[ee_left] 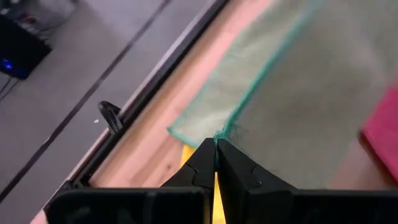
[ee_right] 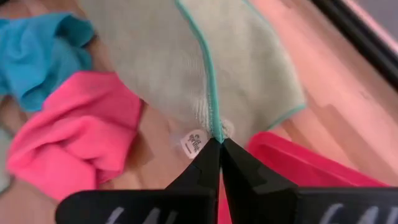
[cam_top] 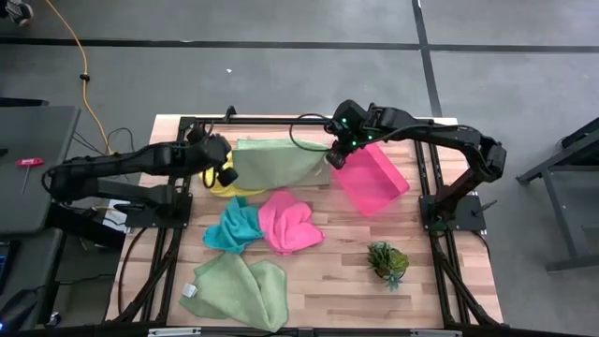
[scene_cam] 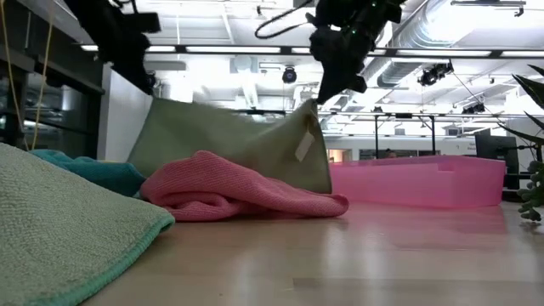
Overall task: Fold microfiber towels
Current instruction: Fold the top light green microfiber cloth
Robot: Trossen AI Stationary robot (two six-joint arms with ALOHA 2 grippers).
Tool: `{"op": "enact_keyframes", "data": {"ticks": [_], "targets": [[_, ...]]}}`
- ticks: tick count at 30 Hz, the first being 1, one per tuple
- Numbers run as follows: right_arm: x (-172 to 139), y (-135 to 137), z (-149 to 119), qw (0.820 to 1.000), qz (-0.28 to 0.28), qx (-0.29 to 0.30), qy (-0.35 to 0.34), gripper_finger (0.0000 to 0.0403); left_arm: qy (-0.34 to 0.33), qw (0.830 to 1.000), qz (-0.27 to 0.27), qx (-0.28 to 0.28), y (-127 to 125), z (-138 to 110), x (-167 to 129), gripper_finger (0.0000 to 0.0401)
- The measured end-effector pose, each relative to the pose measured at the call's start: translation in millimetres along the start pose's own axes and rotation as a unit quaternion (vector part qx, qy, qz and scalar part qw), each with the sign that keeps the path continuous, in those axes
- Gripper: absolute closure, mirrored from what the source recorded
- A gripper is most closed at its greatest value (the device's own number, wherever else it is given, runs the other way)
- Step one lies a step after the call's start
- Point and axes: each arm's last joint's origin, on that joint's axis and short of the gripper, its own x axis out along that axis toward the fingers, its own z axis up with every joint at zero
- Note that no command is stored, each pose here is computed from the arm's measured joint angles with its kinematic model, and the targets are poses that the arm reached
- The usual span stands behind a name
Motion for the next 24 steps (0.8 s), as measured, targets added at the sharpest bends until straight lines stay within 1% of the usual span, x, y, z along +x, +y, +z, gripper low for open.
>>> {"op": "enact_keyframes", "data": {"ticks": [4,8,11,14,17,22,24], "targets": [[-1,-10,2,1.000,-0.026,0.010,-0.007,0.0403,-0.014,1.000,0.005,-0.019,3,3,21,0.0401],[-2,-15,3,0.999,-0.035,0.017,-0.010,0.0403,0.006,1.000,0.020,-0.019,6,3,39,0.0401],[4,-16,3,0.999,-0.045,0.018,-0.004,0.0403,0.011,0.999,0.034,-0.011,8,6,48,0.0401],[18,-18,3,0.998,-0.052,0.017,0.009,0.0403,-0.001,0.999,0.049,-0.007,13,10,52,0.0401],[28,-20,5,0.998,-0.055,0.018,0.009,0.0403,-0.007,0.998,0.059,-0.016,18,11,53,0.0401],[32,-25,11,0.997,-0.077,0.022,-0.019,0.0403,0.006,0.997,0.079,-0.012,28,9,56,0.0401],[32,-27,10,0.995,-0.091,0.023,-0.015,0.0403,0.013,0.996,0.084,-0.017,31,8,61,0.0401]]}}
